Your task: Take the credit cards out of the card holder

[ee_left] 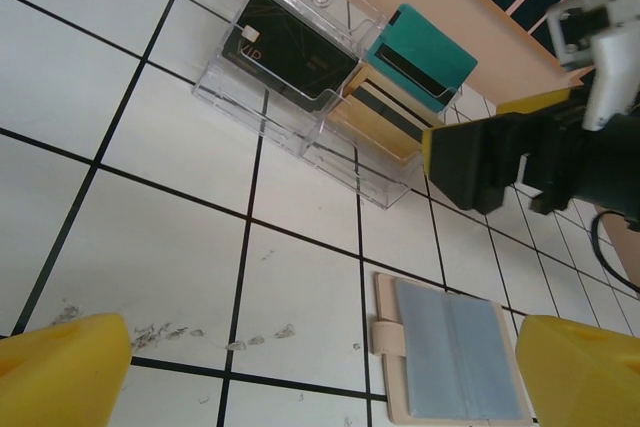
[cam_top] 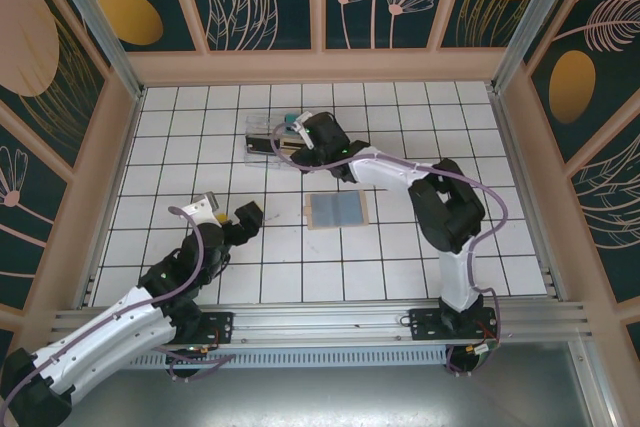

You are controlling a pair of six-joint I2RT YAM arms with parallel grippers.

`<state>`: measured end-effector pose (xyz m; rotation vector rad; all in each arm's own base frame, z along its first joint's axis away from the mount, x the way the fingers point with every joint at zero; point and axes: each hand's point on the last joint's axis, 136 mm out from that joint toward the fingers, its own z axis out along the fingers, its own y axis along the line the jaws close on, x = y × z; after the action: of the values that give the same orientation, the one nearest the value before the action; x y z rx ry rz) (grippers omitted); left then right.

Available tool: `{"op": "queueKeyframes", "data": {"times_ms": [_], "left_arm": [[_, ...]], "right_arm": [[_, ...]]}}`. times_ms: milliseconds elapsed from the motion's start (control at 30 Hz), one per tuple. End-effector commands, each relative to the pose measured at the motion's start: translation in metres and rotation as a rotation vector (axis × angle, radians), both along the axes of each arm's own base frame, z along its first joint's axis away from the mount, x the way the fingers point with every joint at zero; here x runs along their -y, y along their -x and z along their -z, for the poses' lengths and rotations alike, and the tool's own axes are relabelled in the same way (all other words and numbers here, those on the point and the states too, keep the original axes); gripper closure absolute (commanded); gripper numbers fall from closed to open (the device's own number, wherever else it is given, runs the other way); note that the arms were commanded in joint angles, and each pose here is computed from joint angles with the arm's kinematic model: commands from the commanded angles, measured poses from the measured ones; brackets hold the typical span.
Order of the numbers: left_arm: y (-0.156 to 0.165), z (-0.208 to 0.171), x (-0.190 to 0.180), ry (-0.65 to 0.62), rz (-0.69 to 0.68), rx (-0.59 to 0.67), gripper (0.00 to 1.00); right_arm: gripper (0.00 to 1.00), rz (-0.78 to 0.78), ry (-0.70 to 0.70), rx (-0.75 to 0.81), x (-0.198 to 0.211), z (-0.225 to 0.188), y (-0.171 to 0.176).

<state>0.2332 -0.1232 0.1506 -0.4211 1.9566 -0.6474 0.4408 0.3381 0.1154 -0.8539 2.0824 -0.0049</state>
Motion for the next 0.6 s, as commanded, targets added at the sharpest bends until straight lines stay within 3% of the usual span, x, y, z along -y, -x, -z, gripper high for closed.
{"op": "queueKeyframes", "data": {"times_ms": [0,333,567], "left_arm": [[-0.002,-0.011,-0.004,-0.013,-0.019,0.025,0.01],[-0.002,-0.010,-0.004,-0.014,-0.017,0.023,0.01],[-0.002,-0.010,-0.004,-0.011,-0.018,0.024,0.01]], "right_arm": [[0.01,0.070,0.100,0.070,0.008,-0.008,-0.017],[0.01,0.181,0.155,0.092,0.018,0.001,-0.041],[0.01,0.157,0.045,0.082,0.013,-0.021,-0.027]]}}
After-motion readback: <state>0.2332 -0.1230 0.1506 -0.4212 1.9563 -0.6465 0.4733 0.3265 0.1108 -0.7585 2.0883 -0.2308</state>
